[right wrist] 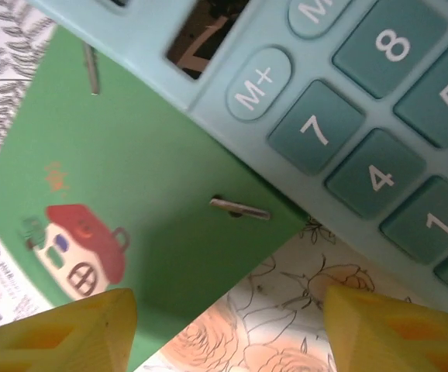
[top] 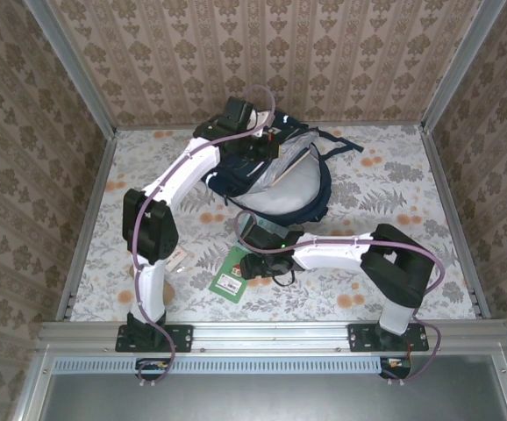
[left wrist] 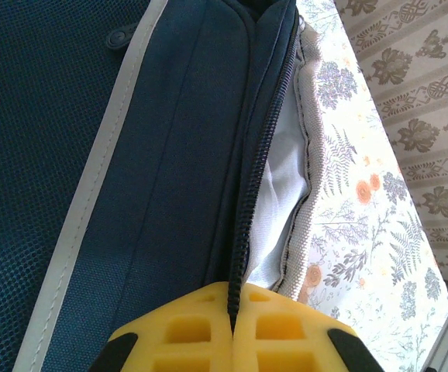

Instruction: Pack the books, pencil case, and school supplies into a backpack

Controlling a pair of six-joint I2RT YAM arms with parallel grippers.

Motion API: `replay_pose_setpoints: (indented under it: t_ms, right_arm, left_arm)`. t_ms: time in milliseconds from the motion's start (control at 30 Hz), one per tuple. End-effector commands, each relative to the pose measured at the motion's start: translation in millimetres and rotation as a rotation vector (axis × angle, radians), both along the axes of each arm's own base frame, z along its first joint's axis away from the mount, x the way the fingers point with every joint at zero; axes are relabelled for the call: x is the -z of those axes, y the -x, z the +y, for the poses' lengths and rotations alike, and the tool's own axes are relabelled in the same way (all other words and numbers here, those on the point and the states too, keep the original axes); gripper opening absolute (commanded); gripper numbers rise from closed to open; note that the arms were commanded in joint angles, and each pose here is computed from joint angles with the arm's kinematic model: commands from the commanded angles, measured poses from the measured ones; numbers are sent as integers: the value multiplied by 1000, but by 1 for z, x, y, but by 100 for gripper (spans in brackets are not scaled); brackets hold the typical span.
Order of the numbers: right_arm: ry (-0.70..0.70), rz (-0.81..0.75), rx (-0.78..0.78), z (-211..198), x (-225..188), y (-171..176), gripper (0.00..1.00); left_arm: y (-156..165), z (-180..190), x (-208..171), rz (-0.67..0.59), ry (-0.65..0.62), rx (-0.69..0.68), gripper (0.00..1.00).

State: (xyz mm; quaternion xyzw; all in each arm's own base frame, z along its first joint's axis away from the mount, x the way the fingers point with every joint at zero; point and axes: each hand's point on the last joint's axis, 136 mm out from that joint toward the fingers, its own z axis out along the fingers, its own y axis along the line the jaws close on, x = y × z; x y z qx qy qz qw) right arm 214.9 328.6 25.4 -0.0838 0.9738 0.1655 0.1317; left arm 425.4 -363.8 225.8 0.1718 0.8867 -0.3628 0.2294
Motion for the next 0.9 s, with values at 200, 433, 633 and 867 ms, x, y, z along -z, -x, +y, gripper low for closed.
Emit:
replay_pose_setpoints:
  t_ms: [200, 433, 633, 867]
  right_arm:
    - [-51, -41, -11, 54, -5, -20, 68]
    - [-67, -74, -70, 92, -13, -38, 69]
    - [-13, -85, -151, 117, -13, -40, 70]
    - [92, -205, -216, 106, -32, -25, 93]
  left_arm:
    - [4, 22, -26, -43, 0, -9, 0]
    - [8, 25, -26, -43, 0, -9, 0]
    - [8, 30, -26, -45, -2, -14, 0]
    - [7, 35, -27, -49, 3, -26, 0]
